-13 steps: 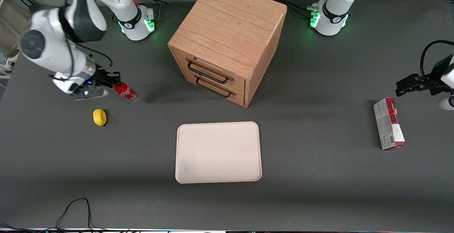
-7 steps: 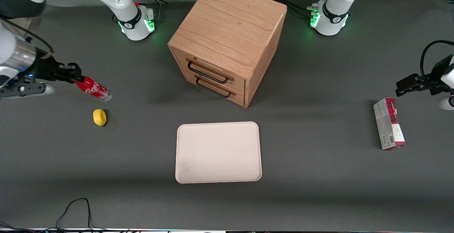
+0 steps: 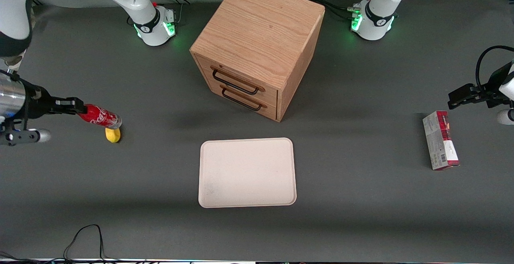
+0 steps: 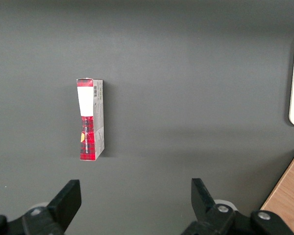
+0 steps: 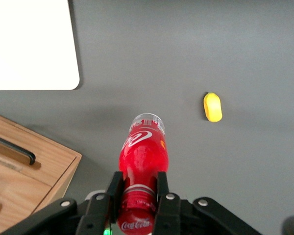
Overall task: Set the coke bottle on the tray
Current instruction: 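Lift the bottle and carry it with the right gripper to the white tray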
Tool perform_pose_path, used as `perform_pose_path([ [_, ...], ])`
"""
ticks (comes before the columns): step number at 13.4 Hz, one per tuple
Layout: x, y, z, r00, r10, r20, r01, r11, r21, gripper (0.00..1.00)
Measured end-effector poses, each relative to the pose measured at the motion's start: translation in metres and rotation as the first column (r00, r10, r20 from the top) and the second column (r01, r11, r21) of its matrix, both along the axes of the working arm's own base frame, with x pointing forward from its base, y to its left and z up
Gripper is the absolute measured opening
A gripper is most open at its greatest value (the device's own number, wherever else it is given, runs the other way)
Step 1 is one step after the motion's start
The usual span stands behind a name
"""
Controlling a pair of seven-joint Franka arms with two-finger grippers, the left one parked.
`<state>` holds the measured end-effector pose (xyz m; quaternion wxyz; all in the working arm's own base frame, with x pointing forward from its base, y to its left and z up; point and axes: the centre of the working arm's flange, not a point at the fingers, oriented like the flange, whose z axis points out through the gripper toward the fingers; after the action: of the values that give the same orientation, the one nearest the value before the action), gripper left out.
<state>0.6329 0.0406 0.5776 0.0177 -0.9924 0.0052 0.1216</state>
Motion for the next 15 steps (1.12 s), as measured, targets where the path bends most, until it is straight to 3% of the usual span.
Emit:
perform_pose_path([
  [3,0.034,0.058,-0.037,0.995,-0.090,0.045,0.091,0.996,-0.012,0.32],
  [6,0.067,0.133,-0.094,0.971,-0.196,0.140,0.197,0.980,0.005,0.32],
  [8,0.084,0.167,-0.135,0.956,-0.232,0.179,0.231,0.973,0.025,0.32],
  [11,0.099,0.199,-0.189,0.945,-0.253,0.206,0.249,0.967,0.045,0.32],
  [15,0.105,0.212,-0.206,0.937,-0.260,0.234,0.252,0.966,0.062,0.32],
])
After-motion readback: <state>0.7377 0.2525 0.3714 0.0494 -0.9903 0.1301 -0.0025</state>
